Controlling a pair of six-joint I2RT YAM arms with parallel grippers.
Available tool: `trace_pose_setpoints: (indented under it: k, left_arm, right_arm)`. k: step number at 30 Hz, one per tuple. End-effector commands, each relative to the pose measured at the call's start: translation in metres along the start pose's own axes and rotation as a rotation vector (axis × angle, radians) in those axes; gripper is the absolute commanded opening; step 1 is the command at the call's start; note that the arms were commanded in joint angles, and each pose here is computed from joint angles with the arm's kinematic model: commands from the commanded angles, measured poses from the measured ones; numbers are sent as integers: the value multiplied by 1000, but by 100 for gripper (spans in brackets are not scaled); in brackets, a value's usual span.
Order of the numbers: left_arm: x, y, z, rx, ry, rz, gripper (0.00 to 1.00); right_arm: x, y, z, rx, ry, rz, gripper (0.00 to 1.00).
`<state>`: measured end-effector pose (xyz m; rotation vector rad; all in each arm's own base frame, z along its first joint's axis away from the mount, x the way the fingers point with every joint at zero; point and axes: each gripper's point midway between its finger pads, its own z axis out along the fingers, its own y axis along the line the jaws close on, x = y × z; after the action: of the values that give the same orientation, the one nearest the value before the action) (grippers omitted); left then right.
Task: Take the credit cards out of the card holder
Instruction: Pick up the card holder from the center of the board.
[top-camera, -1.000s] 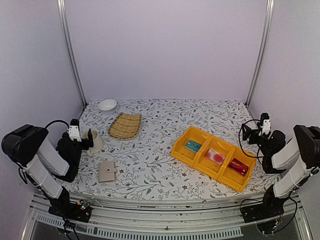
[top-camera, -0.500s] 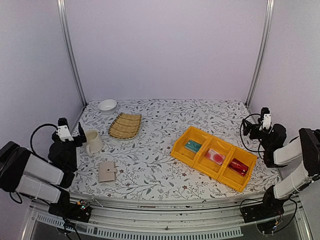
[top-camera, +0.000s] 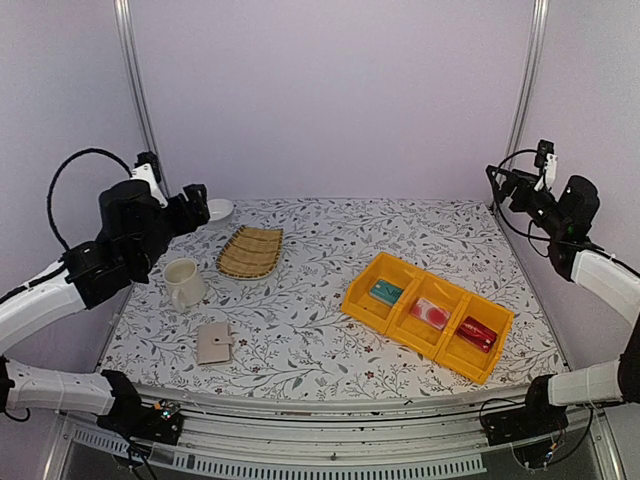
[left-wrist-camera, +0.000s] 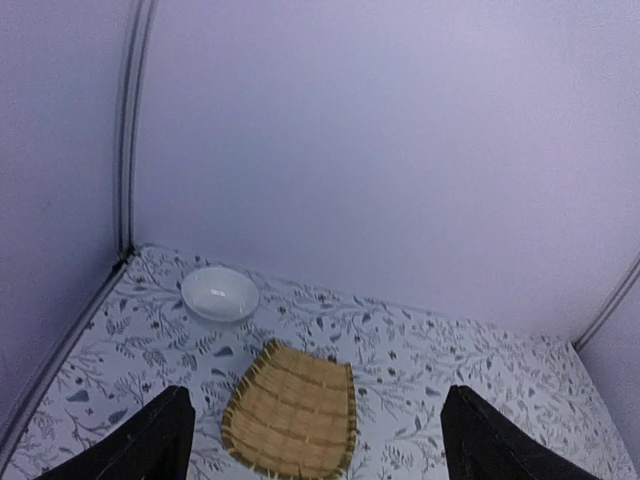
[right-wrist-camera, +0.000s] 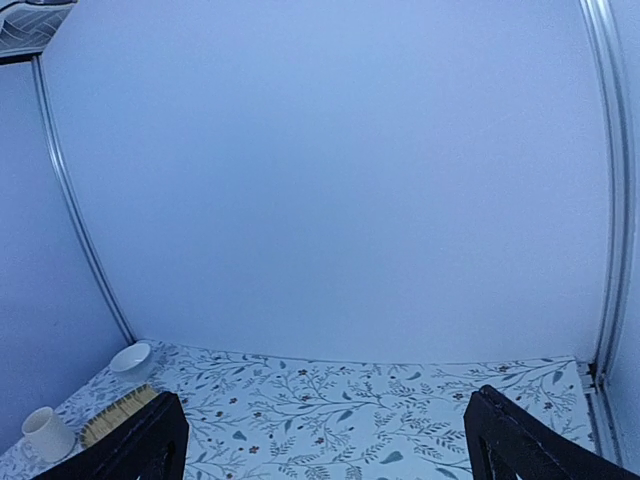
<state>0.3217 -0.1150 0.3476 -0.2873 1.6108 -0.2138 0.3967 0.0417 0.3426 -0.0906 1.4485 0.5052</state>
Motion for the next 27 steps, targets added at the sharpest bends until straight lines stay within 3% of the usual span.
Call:
trace_pose_setpoints:
  k: [1,4,7,10,15,18,27]
  left_arm:
    - [140,-4,-29,-51,543,183,89]
    - [176,4,-47,-138,706,182,95]
    - [218,14,-58,-111,844,151,98]
    - [266,52,-66,-179,1016,71,98]
    - [281,83,-68,-279,1041,51,98]
    - [302,91,-73,-293,1117,6,98]
    - [335,93,-75,-264,1189,-61,98]
  right_arm:
    - [36,43,17,-92,252,149,99]
    - [37,74,26,-116,310,101,99]
    - [36,101,29,-144,328,53,99]
    - [38,126,28,-198,343,52,99]
    - [43,153,30,-247,365,47,99]
    - [46,167,32,-279,379,42,99]
    - [61,181,36,-308,423,14,99]
